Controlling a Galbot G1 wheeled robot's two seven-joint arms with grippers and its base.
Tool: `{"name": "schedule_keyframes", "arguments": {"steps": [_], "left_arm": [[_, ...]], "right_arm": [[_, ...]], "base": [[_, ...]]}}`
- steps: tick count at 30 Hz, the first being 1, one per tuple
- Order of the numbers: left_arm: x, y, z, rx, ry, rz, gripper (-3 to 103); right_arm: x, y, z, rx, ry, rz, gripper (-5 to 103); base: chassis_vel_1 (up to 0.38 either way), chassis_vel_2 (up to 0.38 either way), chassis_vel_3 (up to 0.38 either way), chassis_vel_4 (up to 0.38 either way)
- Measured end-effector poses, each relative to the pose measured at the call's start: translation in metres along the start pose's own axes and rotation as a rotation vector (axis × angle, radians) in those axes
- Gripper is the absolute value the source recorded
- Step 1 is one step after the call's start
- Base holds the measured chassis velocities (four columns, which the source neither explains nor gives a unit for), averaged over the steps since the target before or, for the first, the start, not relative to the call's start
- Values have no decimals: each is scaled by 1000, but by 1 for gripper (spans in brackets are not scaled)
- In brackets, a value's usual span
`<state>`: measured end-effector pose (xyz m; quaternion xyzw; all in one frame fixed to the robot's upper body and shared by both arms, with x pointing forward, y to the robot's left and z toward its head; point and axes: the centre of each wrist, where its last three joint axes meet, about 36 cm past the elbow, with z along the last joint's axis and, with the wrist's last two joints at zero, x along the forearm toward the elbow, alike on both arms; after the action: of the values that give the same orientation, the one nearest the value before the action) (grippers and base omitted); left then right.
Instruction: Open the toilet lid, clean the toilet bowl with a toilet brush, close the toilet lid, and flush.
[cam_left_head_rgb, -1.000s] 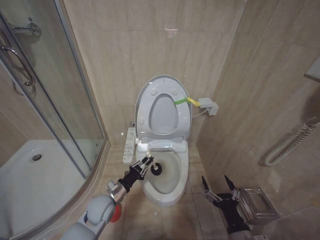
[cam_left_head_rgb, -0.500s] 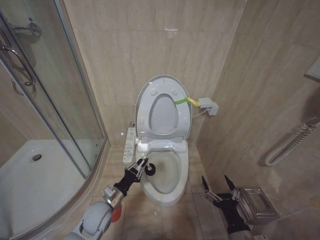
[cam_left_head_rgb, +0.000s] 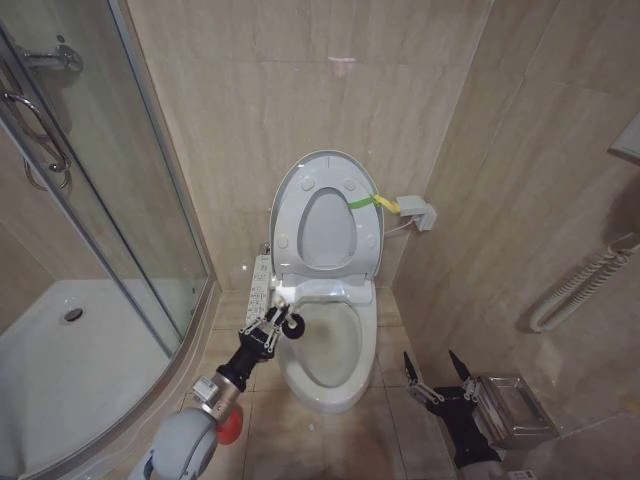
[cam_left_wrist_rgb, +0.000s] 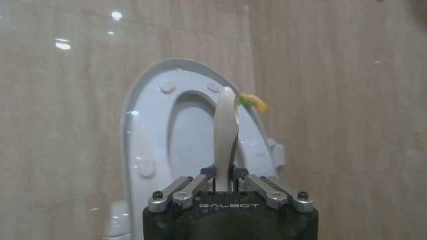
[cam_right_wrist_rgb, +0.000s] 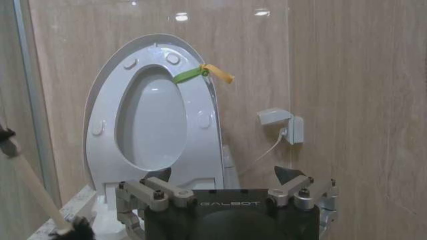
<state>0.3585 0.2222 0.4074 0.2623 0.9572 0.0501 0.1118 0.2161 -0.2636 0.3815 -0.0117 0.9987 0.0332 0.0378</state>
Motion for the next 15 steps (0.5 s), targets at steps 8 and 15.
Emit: {"name": "schedule_keyframes", "arguments": {"steps": [8,15], "left_arm": [[23,-19,-36,15,50,-160,15],[57,-37,-49,69,99,-253,15]], "right_arm": [[0,0,0,0,0,0,100],[0,0,0,0,0,0,100]], "base": [[0,0,0,0],[0,0,0,0]]}}
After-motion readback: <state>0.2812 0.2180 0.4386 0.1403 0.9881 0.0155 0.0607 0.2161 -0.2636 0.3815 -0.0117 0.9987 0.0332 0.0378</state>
